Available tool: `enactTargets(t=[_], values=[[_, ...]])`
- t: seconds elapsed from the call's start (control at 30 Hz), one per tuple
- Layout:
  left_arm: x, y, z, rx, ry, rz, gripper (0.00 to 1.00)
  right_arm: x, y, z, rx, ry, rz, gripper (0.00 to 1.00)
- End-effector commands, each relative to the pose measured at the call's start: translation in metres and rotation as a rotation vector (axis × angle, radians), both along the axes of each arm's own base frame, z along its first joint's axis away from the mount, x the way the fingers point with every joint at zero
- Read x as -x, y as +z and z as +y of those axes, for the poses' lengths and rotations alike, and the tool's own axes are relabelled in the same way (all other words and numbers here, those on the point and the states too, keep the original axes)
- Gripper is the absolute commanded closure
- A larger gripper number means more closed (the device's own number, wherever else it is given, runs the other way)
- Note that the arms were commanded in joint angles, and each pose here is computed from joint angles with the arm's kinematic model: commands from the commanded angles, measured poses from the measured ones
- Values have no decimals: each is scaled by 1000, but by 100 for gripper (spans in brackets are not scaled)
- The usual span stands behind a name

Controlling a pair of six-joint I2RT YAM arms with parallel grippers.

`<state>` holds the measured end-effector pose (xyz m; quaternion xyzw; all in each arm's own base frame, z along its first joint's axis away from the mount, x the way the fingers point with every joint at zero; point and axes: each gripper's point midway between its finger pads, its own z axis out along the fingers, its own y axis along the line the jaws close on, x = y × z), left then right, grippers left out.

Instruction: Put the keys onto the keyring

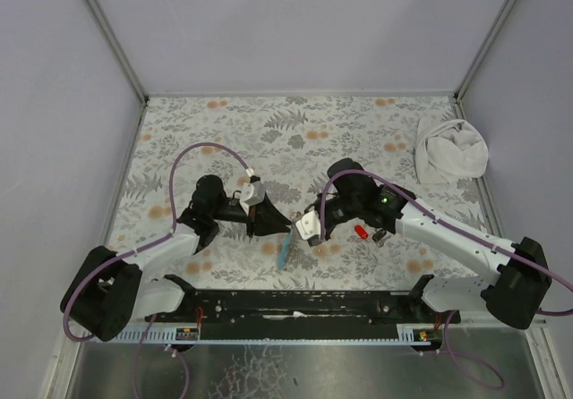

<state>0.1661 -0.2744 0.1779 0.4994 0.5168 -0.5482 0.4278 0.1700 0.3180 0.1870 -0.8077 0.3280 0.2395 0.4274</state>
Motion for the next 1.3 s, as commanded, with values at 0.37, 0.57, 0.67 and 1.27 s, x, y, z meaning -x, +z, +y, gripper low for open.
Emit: enactTargets(t=[0.37, 0.57, 0.67, 1.27], values=[[-12, 16, 1, 21, 71, -91, 69, 6, 29, 10, -78, 58, -33, 100], [-12, 11, -2, 14, 31, -65, 69, 8, 30, 10, -84, 68, -25, 100], [-11, 8, -3, 9, 9, -51, 69, 8, 31, 11, -84, 68, -26, 100], [-3, 13, -4, 19, -17, -56, 100, 2, 25, 2, -43, 5, -36, 100]])
